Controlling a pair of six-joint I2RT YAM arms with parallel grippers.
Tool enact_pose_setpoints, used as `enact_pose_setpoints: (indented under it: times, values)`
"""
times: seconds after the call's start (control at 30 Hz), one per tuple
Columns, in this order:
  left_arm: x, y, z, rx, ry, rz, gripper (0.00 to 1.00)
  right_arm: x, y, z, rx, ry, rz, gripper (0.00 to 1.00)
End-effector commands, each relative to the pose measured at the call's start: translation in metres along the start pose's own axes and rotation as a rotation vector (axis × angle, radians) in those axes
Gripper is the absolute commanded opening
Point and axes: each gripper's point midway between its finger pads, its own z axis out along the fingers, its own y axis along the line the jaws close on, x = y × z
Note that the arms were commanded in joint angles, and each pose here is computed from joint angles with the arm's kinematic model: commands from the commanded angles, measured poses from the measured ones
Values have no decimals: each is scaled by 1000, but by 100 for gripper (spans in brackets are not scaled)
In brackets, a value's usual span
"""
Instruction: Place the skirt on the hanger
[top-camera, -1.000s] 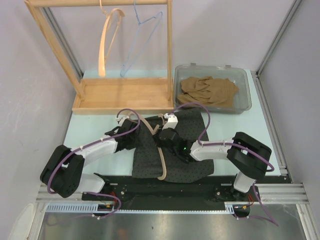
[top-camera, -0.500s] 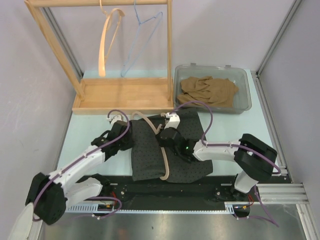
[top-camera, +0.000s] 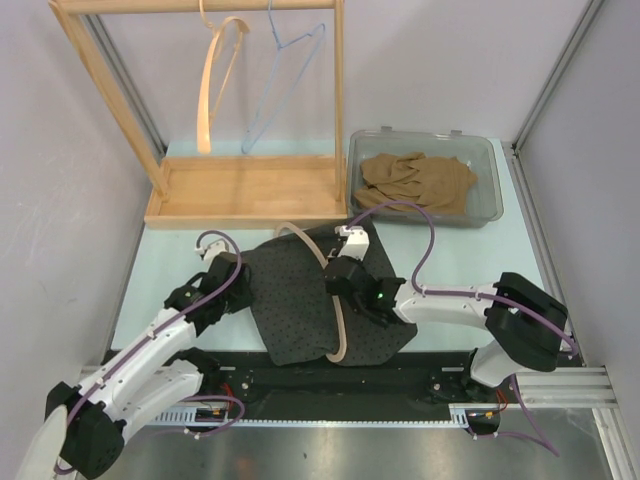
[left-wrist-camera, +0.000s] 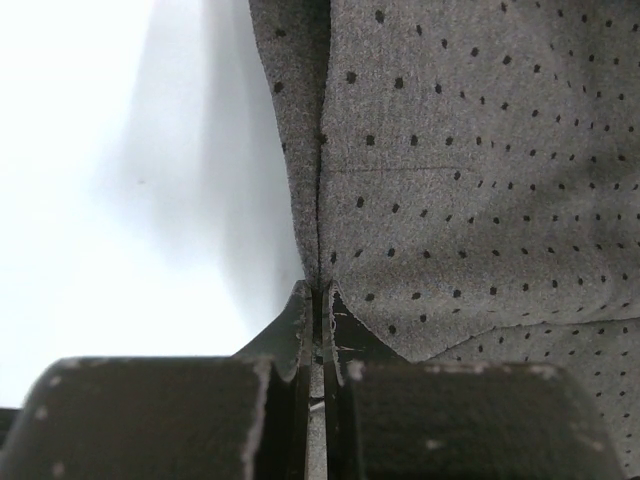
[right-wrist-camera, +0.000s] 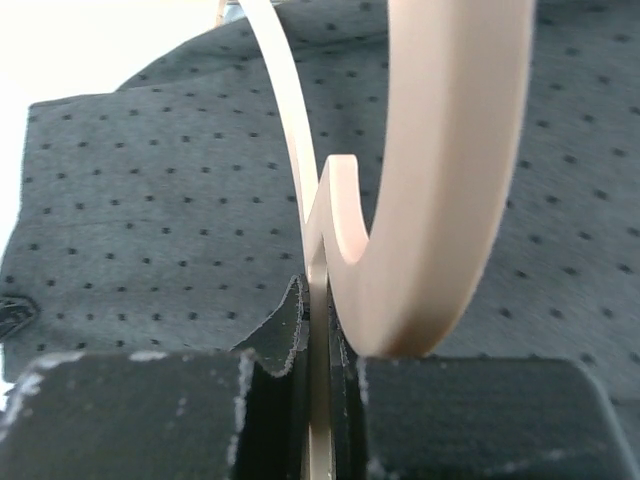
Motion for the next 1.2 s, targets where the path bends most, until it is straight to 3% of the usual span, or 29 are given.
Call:
enact_pose_setpoints:
  times: [0.0, 0.3, 0.37, 0.4, 0.5, 0.57, 0.8, 0.93, 1.03, 1.1, 1.17]
  values:
    - [-17, 15, -8, -64, -73, -21, 0, -42, -39, -9, 207, -151, 8, 0]
    - [-22, 15, -9, -48, -77, -18, 0, -31, -48, -15, 262, -155, -63, 0]
    - [-17, 8, -6, -10, -48, -11, 28, -27, -44, -13, 248, -152, -69, 0]
    - [-15, 6, -4, -4, -35, -10, 65, -25, -42, -12, 240, -146, -72, 0]
    - [-3, 0, -3, 43, 11, -31, 91, -21, -36, -8, 217, -138, -65, 0]
    - [15, 1, -1, 67, 71, -35, 99, -20, -34, -7, 207, -132, -62, 0]
    - [57, -16, -5, 237, 213, -162, 97, -24, -33, 0, 188, -126, -19, 0]
    - [73, -18, -7, 270, 266, -175, 89, -25, -37, 6, 188, -116, 6, 0]
    - [79, -23, -5, 303, 274, -182, 77, -25, -39, 8, 188, -108, 14, 0]
    - [79, -30, -3, 338, 274, -193, 62, -26, -38, 9, 183, -108, 16, 0]
    - [77, -32, 1, 335, 269, -192, 36, -26, -38, 8, 181, -108, 15, 0]
